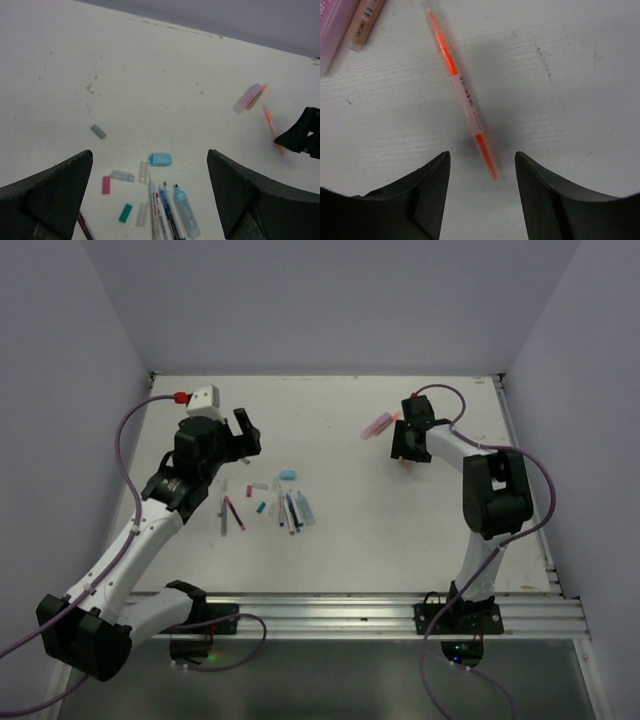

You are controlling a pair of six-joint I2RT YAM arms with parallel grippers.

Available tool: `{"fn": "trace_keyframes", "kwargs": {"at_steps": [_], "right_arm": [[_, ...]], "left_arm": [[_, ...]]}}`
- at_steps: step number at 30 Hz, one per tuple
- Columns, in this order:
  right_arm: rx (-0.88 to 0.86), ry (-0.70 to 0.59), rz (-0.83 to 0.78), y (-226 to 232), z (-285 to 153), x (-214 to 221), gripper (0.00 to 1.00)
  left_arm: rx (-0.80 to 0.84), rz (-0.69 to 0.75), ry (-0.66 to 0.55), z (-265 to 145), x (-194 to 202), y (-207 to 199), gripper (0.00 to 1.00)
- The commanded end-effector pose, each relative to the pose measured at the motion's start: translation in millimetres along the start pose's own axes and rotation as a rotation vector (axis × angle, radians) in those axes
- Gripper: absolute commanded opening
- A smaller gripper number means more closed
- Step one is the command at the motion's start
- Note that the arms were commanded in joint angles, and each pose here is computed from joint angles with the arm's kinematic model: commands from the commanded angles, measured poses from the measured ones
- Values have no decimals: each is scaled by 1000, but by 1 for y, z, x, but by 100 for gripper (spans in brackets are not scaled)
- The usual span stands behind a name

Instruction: Open the pen caps

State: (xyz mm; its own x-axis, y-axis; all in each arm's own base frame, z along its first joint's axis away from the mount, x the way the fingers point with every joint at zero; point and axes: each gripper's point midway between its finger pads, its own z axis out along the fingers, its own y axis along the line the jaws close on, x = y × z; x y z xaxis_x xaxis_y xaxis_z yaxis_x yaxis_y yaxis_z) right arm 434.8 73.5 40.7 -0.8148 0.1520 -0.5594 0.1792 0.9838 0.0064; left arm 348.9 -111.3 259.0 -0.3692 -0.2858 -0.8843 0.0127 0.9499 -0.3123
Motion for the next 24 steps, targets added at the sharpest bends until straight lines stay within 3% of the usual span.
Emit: {"fn": "trace_keyframes", "kwargs": {"at_steps": [1, 8, 11, 12, 15, 20, 24], "right_arm": [[-61, 13, -33, 14, 3, -10, 58], [-68, 76, -48, 16, 19, 10, 45], [-54, 98, -52, 12, 22, 21, 31], [-49, 108, -54, 10, 23, 26, 18], [-26, 113, -54, 1, 17, 36, 0], [-37, 62, -45, -5, -11, 38, 0], [-130, 2, -74, 16, -46, 46, 0]], "left_arm": [[-98, 52, 79, -13, 38, 34, 100], [-54, 18, 141, -29, 69, 37, 100], [-32, 16, 160, -32, 74, 34, 100], [-23, 13, 161, -33, 74, 33, 100], [14, -2, 165, -33, 74, 25, 100], [101, -62, 204, -27, 79, 4, 100], [184, -120, 222, -17, 76, -19, 100]]}}
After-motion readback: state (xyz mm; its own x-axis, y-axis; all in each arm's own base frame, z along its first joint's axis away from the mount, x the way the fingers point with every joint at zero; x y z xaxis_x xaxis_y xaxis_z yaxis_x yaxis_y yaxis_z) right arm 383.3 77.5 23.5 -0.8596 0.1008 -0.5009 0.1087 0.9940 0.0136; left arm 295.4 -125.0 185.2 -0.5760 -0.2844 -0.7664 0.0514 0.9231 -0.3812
